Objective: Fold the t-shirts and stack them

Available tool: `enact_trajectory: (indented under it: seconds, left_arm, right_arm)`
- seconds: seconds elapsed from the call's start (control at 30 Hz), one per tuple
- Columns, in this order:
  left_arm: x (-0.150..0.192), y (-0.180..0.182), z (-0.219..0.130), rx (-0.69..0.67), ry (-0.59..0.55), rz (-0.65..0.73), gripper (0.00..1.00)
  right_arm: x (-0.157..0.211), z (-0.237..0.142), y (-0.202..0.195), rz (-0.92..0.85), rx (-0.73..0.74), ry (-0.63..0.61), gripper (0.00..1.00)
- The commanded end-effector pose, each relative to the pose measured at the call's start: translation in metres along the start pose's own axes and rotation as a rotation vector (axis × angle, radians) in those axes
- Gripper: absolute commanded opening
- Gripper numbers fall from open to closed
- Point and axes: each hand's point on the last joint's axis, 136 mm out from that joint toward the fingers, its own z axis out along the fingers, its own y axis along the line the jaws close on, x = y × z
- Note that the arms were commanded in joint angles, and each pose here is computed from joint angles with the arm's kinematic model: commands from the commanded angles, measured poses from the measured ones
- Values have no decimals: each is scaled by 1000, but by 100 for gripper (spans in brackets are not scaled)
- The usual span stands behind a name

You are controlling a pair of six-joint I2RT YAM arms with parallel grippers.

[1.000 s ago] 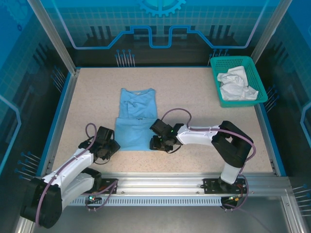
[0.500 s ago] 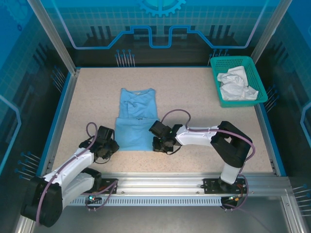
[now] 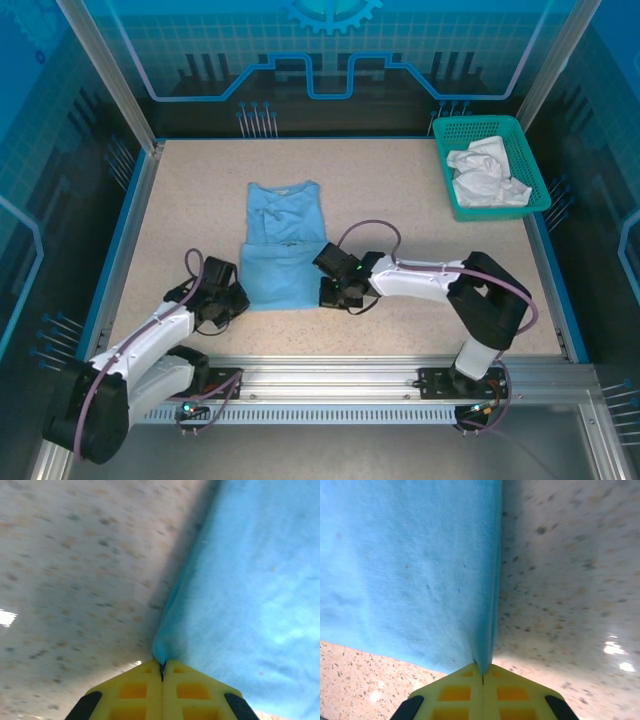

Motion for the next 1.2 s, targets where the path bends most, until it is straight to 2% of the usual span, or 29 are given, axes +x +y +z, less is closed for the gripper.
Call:
enact_trajectory:
  seconds: [0.0, 0.13, 0.23, 0.5, 0.7, 0.8, 0.9, 1.07, 1.17]
  left_arm:
    - [15, -32, -6, 100, 96, 82, 0]
    - [29, -33, -4, 95, 147, 90, 0]
    - [44, -21, -6, 63, 186, 89, 0]
    - [88, 8, -18, 50, 276, 99, 0]
    - [93, -8, -32, 97, 299, 126, 0]
    - [82, -31, -52, 154, 263, 154, 0]
    - [66, -60, -74, 213, 206, 174, 0]
    - [24, -106, -101, 256, 71, 190, 0]
    - [-3, -132, -104, 287, 56, 160, 1]
  right_arm:
    - [-4, -16, -17, -8, 27, -15, 0]
    - [2, -23, -27, -2, 33, -7, 0]
    - [14, -28, -32, -17, 25, 9, 0]
    - [69, -36, -59, -29, 58, 66, 0]
    - [82, -50, -59, -13, 50, 46, 0]
    - [71, -61, -57, -8, 44, 13, 0]
    - [49, -84, -42, -6, -25, -48, 0]
    - [-8, -131, -12, 9, -164, -145, 0]
    - [-45, -148, 3, 1, -218, -155, 0]
